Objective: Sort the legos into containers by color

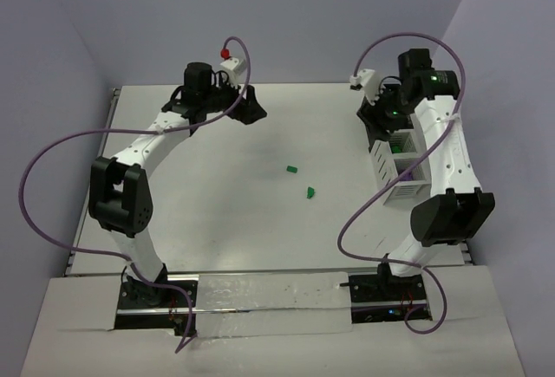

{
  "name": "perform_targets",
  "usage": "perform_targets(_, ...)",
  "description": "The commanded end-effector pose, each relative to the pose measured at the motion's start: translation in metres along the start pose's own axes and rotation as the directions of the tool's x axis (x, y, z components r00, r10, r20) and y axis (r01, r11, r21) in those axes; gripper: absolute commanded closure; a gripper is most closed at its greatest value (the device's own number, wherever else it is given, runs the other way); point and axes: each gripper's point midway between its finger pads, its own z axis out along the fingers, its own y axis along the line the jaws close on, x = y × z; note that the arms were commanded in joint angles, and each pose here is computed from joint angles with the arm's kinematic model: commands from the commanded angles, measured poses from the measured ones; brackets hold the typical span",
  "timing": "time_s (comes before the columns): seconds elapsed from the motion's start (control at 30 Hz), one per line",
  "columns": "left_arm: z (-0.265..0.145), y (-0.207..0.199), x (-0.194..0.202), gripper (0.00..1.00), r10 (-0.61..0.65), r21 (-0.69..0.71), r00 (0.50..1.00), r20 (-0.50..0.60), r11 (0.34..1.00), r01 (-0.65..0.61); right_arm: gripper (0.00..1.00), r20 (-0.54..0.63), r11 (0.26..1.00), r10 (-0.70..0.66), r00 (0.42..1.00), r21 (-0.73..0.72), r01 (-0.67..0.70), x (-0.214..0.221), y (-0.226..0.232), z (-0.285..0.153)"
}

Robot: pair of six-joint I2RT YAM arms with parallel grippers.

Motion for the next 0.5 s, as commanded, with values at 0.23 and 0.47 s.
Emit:
perform_targets(0.23,-0.089,0.082,-0.062,0.01,-0.219,-0.110,0.945,0.242,0.962,0.251,0.30,0.011,0.970,0.011,1.000,-0.243,-0.008,-0.084,0.121,0.153)
perform_targets(0.47,-0.096,0.084,-0.046,0.01,-0.238,-0.140,0.946,0.220,0.952,0.272,0.29,-0.096,0.975,-0.097,0.991,-0.210,0.075,-0.103,0.132,0.228)
